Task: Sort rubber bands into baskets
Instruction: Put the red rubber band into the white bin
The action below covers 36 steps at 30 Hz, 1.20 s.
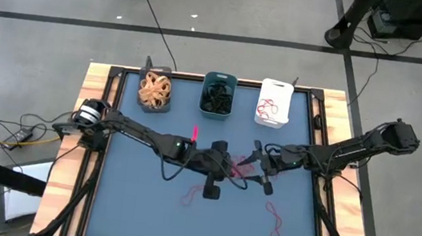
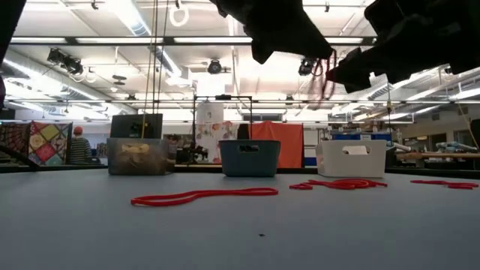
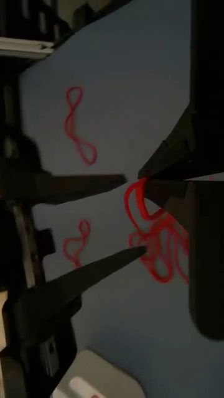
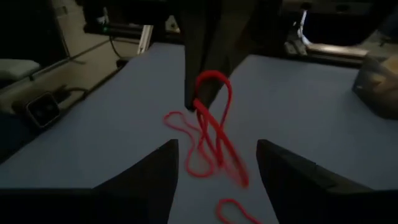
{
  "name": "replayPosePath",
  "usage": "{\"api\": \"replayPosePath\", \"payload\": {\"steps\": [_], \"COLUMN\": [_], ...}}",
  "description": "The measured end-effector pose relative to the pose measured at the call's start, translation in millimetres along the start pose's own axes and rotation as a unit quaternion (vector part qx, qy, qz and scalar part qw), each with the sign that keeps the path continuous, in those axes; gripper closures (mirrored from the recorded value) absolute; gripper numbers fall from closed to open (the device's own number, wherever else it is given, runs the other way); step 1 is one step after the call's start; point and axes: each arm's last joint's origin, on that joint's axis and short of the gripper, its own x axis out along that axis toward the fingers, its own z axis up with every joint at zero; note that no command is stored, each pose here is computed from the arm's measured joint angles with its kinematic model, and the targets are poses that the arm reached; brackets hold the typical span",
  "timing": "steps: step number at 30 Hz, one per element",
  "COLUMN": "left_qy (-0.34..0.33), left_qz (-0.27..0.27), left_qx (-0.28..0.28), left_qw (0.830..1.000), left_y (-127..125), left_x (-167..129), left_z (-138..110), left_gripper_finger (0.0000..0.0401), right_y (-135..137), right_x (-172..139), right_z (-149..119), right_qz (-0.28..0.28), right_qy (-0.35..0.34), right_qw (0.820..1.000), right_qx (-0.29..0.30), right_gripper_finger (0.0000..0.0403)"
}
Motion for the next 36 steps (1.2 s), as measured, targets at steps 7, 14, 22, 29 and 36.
{"api": "replayPosePath", "payload": {"steps": [7,14,22,29,36], "left_qy": [-0.019,-0.014,0.039,0.108,0.127], "left_qz": [-0.002,0.003,0.019,0.031,0.022], "left_qx": [-0.013,-0.081,-0.12,-0.157,-0.15], "left_qw": [1.0,0.997,0.992,0.981,0.98], "left_y": [9.6,17.8,27.5,25.1,10.9], "left_x": [1.3,2.3,2.6,1.2,2.3], "left_z": [4.3,3.6,-6.7,-23.0,-35.9], "left_gripper_finger": [0.04,0.0391,0.0292,0.0262,0.0261], "right_y": [-0.2,-0.6,-11.2,-30.1,-54.6], "right_x": [-0.2,-0.1,-2.1,-13.2,-35.8], "right_z": [5.5,5.1,6.7,12.1,23.1], "right_qz": [-0.011,-0.015,-0.15,-0.299,-0.429], "right_qy": [-0.028,-0.026,-0.033,-0.039,-0.047], "right_qw": [1.0,0.999,0.987,0.953,0.902], "right_qx": [-0.003,0.013,0.043,0.025,-0.007], "right_gripper_finger": [0.0247,0.0386,0.0395,0.0396,0.0396]}}
